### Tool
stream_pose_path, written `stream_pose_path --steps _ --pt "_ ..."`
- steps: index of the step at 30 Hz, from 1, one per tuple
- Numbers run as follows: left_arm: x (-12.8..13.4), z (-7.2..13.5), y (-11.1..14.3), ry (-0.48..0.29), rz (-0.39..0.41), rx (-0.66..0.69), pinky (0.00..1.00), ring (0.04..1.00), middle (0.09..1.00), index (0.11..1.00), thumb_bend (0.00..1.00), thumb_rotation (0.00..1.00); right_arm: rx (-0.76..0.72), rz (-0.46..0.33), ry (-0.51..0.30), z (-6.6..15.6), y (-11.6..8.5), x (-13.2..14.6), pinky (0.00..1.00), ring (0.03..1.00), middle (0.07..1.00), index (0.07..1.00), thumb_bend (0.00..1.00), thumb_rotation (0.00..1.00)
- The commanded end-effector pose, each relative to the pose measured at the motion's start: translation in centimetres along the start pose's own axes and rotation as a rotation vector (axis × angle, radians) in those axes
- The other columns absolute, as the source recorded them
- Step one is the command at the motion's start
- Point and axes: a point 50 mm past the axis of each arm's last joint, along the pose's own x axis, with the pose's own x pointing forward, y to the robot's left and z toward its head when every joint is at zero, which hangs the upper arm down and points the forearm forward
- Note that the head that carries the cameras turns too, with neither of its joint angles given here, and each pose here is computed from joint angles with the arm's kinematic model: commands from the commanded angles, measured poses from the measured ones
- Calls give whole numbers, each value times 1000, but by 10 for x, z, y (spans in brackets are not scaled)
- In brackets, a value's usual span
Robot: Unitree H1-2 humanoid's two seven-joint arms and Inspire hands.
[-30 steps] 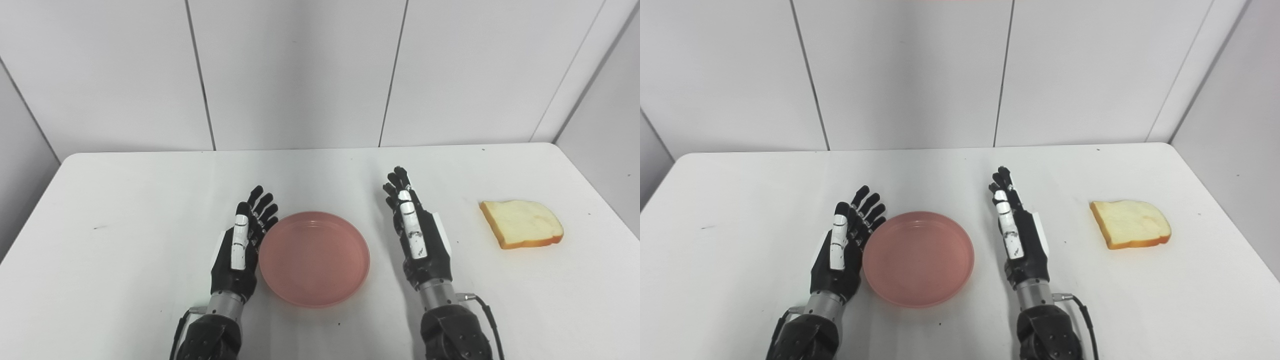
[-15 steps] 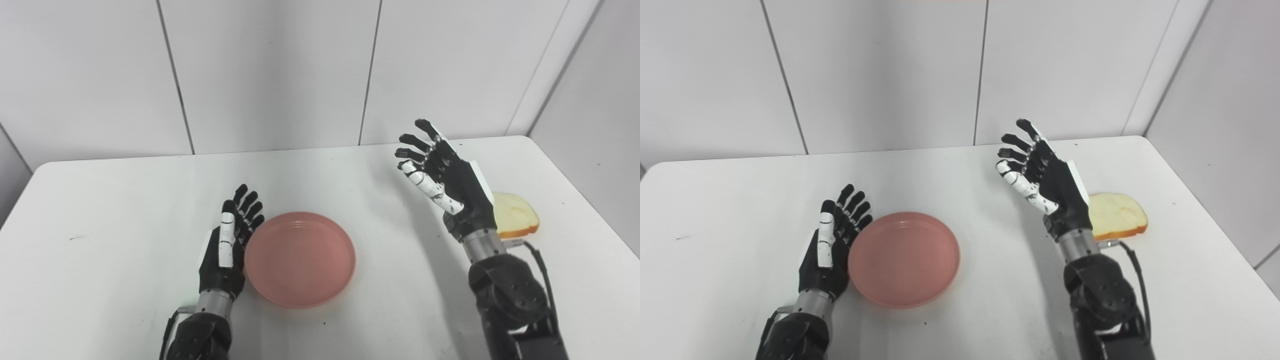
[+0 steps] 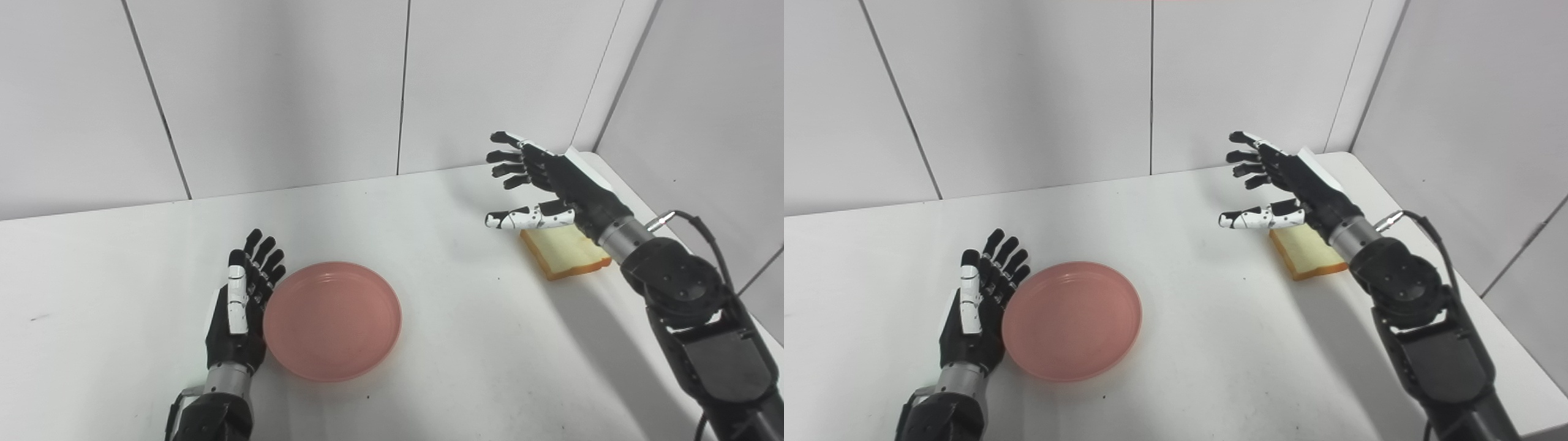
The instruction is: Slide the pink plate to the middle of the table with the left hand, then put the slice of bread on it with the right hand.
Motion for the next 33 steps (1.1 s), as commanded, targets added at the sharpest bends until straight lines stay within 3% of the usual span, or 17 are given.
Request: stream_pose_path --steps 1,5,12,17,25,30,33 --pt "4 1 0 8 9 -4 926 926 947 940 722 1000 -95 -64 -5 11 -32 0 731 803 852 900 678 203" --pt "5 1 1 5 11 -21 930 924 945 947 706 1000 -179 -83 39 5 -50 -3 744 846 895 898 693 169" --pt "4 1 9 -9 6 -20 938 928 953 962 690 1000 -358 -40 115 -7 -82 -4 882 899 893 890 797 232" --pt "4 1 12 -4 18 -34 930 921 940 956 694 1000 -422 36 181 -10 -99 2 904 963 955 914 854 222" --pt "3 0 13 -4 11 -21 930 920 939 957 696 1000 -508 104 273 -17 -116 6 917 992 991 944 988 241" --pt "2 3 11 -7 13 -21 928 920 939 955 690 1000 -601 173 285 -17 -117 13 889 988 993 955 1000 214" --pt "2 4 10 -8 14 -18 927 917 937 952 685 1000 -700 247 308 -11 -113 17 903 999 997 974 1000 250"
